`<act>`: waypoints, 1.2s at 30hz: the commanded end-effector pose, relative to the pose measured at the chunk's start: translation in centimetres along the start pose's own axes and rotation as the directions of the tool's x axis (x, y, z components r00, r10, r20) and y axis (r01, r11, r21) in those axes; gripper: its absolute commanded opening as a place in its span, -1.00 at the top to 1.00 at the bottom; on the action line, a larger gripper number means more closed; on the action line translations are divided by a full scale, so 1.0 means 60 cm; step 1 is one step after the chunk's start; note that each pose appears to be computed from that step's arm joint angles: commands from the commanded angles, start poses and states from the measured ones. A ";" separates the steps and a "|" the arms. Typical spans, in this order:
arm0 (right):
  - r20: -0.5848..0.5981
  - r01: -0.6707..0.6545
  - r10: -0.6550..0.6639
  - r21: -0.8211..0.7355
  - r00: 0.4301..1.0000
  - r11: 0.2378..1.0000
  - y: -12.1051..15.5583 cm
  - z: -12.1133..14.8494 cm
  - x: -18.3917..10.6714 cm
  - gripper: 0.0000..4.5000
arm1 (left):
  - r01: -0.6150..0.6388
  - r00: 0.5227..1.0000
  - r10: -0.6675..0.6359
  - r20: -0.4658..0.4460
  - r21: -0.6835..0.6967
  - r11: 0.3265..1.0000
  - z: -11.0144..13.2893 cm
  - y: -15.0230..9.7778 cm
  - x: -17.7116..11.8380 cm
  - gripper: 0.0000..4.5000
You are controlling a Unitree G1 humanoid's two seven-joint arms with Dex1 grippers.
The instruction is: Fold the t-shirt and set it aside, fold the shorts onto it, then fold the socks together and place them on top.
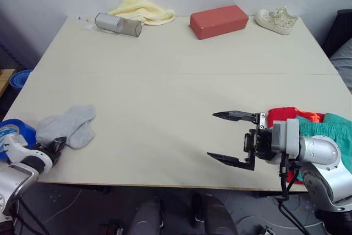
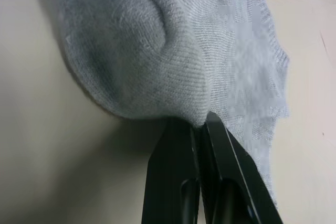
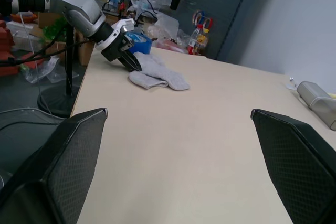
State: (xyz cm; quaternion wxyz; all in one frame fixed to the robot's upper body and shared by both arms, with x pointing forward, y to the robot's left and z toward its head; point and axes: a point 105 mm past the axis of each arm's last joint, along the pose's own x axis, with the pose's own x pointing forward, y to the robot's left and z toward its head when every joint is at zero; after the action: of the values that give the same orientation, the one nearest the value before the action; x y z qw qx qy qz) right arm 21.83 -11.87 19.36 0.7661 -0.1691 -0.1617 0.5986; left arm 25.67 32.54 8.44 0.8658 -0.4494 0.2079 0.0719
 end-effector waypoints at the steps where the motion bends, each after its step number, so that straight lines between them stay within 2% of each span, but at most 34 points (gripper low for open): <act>1: -0.004 0.005 -0.005 -0.054 1.000 0.999 0.001 0.018 -0.007 -1.00 | 0.155 0.980 -0.142 -0.143 0.086 0.984 -0.056 -0.072 0.005 0.98; 5: -0.044 0.023 -0.025 -0.045 0.999 0.999 0.003 0.011 -0.024 -1.00 | 0.289 0.930 -0.247 -0.270 0.126 0.949 -0.118 -0.140 0.000 0.98; 7: -0.068 0.033 -0.036 -0.032 0.997 0.999 0.007 0.005 -0.035 -1.00 | 0.329 0.911 -0.279 -0.305 0.125 0.936 -0.146 -0.166 0.004 0.98; 13: -0.161 0.060 -0.062 -0.020 0.985 0.998 0.022 -0.011 -0.066 -1.00 | 0.445 0.830 -0.319 -0.458 0.199 0.873 -0.237 -0.212 0.021 0.98; 17: -0.196 0.099 -0.100 -0.013 0.975 0.995 0.026 -0.012 -0.083 -1.00 | 0.533 0.782 -0.376 -0.497 0.220 0.817 -0.275 -0.248 0.040 0.98; 19: -0.220 0.108 -0.108 -0.011 0.970 0.994 0.031 -0.014 -0.090 -1.00 | 0.589 0.738 -0.399 -0.544 0.229 0.775 -0.303 -0.266 0.043 0.98; 26: -0.251 0.161 -0.156 -0.001 0.955 0.987 0.034 -0.018 -0.101 -1.00 | 0.667 0.664 -0.439 -0.606 0.214 0.714 -0.352 -0.288 0.048 0.98; 29: -0.261 0.160 -0.152 0.009 0.953 0.987 0.037 -0.022 -0.101 -1.00 | 0.700 0.638 -0.449 -0.625 0.229 0.676 -0.359 -0.300 0.045 0.68; 31: -0.263 0.167 -0.158 0.016 0.952 0.986 0.037 -0.024 -0.102 -1.00 | 0.729 0.610 -0.456 -0.648 0.234 0.643 -0.354 -0.297 0.032 0.40; 34: -0.265 0.183 -0.169 0.027 0.949 0.983 0.038 -0.026 -0.103 -1.00 | 0.740 0.614 -0.459 -0.642 0.267 0.618 -0.334 -0.283 0.025 -0.03; 36: -0.260 0.207 -0.186 0.054 0.947 0.977 0.039 -0.029 -0.102 -1.00 | 0.742 0.639 -0.467 -0.612 0.327 0.586 -0.312 -0.271 0.023 -0.35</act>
State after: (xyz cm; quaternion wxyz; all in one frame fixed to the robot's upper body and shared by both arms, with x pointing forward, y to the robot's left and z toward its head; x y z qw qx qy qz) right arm 19.36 -17.63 15.73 0.8398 -0.1960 -0.0395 0.5047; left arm 26.56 7.19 9.43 0.8389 -0.2411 0.2805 -0.3994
